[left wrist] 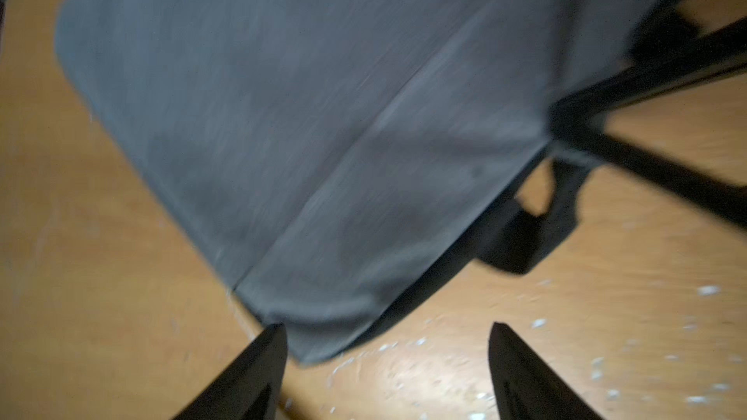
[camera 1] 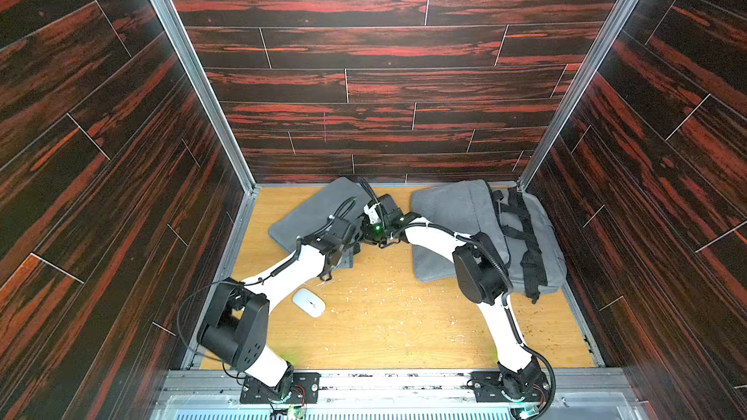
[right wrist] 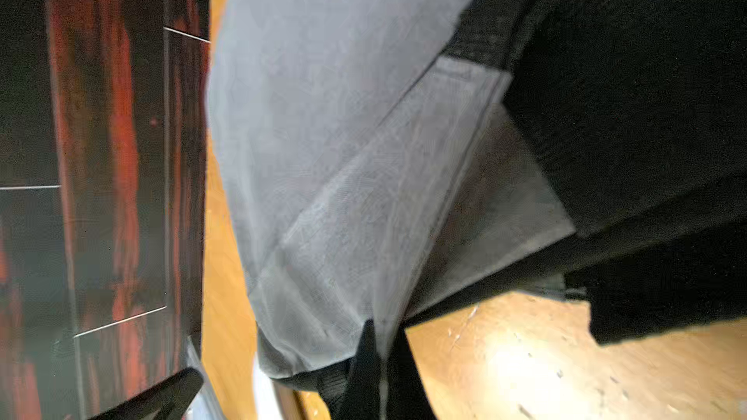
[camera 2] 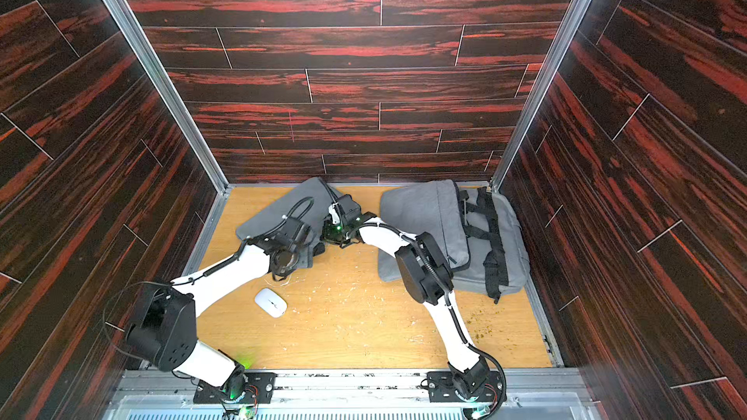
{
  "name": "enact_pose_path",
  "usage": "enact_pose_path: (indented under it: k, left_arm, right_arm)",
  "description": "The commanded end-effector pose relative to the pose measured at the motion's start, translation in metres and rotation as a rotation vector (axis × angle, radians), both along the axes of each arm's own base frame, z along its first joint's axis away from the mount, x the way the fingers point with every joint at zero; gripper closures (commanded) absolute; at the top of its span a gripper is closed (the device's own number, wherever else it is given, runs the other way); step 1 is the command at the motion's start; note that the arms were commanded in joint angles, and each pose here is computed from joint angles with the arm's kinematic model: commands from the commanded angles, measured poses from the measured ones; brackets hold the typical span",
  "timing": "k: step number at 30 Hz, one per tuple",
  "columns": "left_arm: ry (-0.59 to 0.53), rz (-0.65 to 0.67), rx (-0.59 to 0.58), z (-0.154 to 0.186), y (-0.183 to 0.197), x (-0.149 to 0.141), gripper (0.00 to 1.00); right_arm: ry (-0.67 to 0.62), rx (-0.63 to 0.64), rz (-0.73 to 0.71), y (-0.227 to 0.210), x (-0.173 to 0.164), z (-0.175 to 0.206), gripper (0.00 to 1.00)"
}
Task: Put the mouse into the laptop bag
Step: Zip the zipper on the zippered laptop bag.
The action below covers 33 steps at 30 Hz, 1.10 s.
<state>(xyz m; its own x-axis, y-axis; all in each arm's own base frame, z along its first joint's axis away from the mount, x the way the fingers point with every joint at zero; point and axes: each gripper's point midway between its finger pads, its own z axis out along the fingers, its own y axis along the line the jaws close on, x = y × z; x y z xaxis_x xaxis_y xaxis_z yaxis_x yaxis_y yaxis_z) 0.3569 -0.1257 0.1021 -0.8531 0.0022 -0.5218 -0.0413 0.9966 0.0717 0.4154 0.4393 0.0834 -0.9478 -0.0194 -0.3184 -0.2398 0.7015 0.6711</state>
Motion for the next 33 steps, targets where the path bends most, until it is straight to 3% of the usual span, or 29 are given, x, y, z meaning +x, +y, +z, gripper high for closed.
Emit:
enact_pose_path:
  k: [1, 8, 13, 17, 26, 27, 28, 29, 30, 32, 33]
  left_arm:
    - [0.068, -0.067, 0.1, -0.007, 0.0, -0.007, 0.17]
    - [0.139, -0.129, 0.174, -0.022, -0.009, -0.017, 0.01]
    - [0.147, -0.108, 0.264, -0.029, 0.0, -0.017, 0.01]
    - [0.106, -0.114, 0.244, -0.025, -0.009, -0.004, 0.12]
    - [0.102, -0.114, 0.26, -0.028, -0.007, 0.001, 0.06]
    - [0.115, -0.119, 0.247, -0.031, -0.008, 0.001, 0.14]
    - [0.133, -0.121, 0.222, -0.035, -0.01, 0.003, 0.35]
    - [0.144, -0.115, 0.19, -0.038, -0.012, 0.005, 0.63]
    - [0.153, -0.121, 0.148, -0.04, -0.016, 0.006, 0.78]
    - [0.145, -0.12, 0.06, -0.037, -0.025, 0.01, 1.0]
    - [0.14, -0.123, 0.029, -0.034, -0.028, 0.01, 1.0]
  right_arm:
    - [-0.101, 0.127, 0.068, 0.006, -0.001, 0.085, 1.0]
    - [-0.089, 0.176, 0.073, -0.005, 0.012, 0.1, 1.0]
    - [-0.073, 0.216, 0.089, -0.01, 0.014, 0.107, 1.0]
    - [-0.057, 0.232, 0.094, -0.015, 0.014, 0.109, 1.0]
    - [-0.028, 0.299, 0.074, -0.044, 0.027, 0.126, 1.0]
    - [-0.026, 0.304, 0.078, -0.045, 0.026, 0.128, 1.0]
    - [-0.027, 0.305, 0.082, -0.044, 0.025, 0.129, 1.0]
    - [-0.027, 0.303, 0.087, -0.045, 0.025, 0.131, 1.0]
    - [-0.026, 0.304, 0.092, -0.044, 0.024, 0.132, 1.0]
    - [-0.022, 0.297, 0.098, -0.044, 0.023, 0.131, 1.0]
    - [-0.02, 0.291, 0.099, -0.045, 0.023, 0.129, 1.0]
